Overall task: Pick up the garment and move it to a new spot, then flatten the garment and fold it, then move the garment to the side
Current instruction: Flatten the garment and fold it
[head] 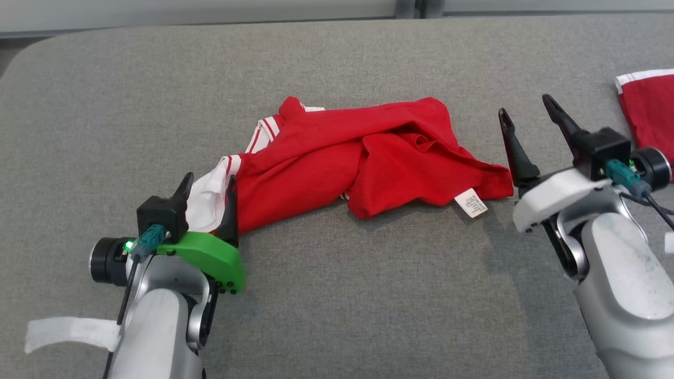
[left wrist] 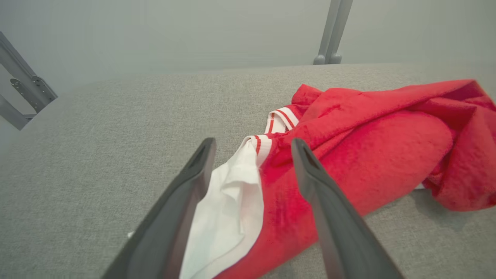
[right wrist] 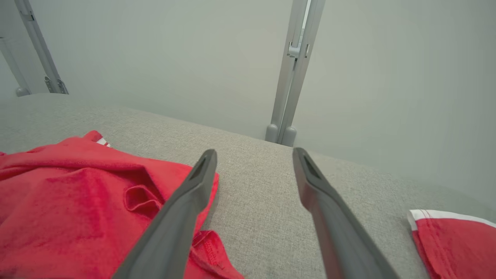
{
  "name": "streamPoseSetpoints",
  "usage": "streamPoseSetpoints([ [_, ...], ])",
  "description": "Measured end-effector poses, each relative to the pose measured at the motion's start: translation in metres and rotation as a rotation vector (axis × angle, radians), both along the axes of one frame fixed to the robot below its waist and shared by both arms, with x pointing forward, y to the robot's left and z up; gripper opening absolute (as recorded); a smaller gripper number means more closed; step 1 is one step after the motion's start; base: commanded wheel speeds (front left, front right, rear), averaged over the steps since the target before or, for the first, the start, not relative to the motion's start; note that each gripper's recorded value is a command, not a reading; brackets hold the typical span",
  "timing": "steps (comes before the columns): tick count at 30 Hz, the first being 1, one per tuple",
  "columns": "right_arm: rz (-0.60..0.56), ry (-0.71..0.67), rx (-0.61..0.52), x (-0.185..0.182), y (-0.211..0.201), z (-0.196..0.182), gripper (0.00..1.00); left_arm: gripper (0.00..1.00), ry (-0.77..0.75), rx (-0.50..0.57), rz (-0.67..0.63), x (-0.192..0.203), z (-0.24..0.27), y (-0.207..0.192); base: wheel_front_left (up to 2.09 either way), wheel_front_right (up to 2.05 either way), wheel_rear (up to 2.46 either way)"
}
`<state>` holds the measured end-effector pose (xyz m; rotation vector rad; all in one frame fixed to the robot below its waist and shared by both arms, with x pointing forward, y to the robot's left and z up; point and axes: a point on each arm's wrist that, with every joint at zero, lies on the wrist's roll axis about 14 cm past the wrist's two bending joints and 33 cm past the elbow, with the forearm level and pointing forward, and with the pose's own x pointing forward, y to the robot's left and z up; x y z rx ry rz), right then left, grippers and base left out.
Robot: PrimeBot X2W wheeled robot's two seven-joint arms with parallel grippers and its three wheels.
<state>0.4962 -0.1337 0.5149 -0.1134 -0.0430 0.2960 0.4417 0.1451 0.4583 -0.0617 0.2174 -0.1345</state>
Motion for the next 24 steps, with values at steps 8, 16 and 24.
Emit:
streamPoseSetpoints([
  [8, 0.112, 0.186, 0.059, 0.036, 0.04, -0.026, 1.0, 1.0, 0.156, 0.052, 0.034, 0.01, -0.046, 0.007, 0.0, 0.0, 0.0],
  [16, 0.188, 0.394, 0.143, 0.043, 0.068, -0.055, 1.0, 0.45, 0.258, 0.07, 0.04, -0.002, -0.074, 0.014, 0.0, 0.0, 0.0],
  [24, 0.167, 0.497, 0.101, 0.052, 0.061, -0.08, 1.0, 0.0, 0.237, 0.076, 0.057, 0.003, -0.071, 0.021, 0.0, 0.0, 0.0],
])
